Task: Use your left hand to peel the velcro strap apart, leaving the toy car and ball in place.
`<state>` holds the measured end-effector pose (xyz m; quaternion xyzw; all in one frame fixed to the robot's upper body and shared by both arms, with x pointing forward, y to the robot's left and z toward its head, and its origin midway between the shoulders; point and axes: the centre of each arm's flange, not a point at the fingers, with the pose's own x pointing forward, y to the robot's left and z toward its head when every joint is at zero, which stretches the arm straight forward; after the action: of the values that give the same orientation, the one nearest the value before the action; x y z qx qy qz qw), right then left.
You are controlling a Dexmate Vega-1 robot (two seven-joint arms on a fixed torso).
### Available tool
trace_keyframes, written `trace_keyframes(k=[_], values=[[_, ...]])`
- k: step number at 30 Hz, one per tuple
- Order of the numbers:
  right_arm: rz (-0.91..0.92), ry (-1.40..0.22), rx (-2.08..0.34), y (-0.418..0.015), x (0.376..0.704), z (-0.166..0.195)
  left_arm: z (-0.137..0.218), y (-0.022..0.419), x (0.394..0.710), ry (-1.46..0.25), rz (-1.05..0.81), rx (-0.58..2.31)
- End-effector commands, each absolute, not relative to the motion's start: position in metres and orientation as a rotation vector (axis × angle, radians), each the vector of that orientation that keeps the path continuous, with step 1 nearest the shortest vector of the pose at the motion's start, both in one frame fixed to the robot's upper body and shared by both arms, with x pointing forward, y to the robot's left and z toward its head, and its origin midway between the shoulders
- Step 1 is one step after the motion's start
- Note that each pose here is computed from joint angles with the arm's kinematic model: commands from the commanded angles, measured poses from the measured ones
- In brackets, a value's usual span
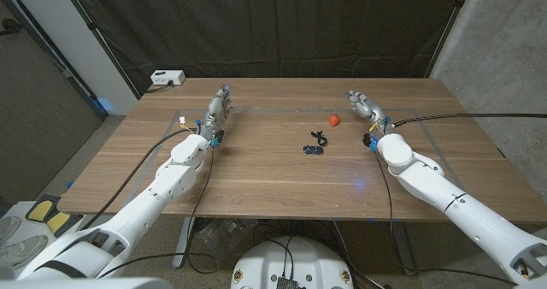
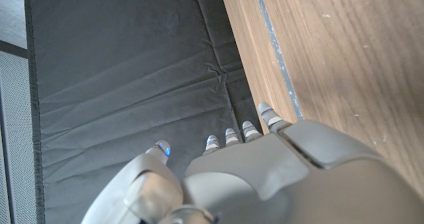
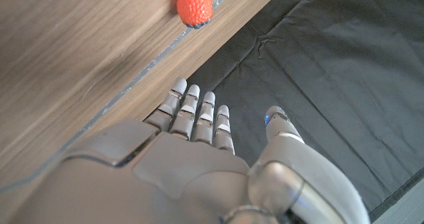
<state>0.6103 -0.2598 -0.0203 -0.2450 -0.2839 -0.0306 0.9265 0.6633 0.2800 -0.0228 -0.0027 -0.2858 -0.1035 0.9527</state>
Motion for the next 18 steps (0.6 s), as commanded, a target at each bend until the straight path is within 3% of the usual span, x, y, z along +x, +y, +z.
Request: trace_keyframes(k=[1, 18], values=[[-0.197, -0.594, -0.697, -0.248, 0.581, -0.022, -0.025, 0.277, 0.657, -0.575, -0.23, 0.014], [-0.281, -0.553, -0.949, -0.229, 0.541, -0.026, -0.031, 0.268, 0.649, -0.565, -0.252, 0.022]])
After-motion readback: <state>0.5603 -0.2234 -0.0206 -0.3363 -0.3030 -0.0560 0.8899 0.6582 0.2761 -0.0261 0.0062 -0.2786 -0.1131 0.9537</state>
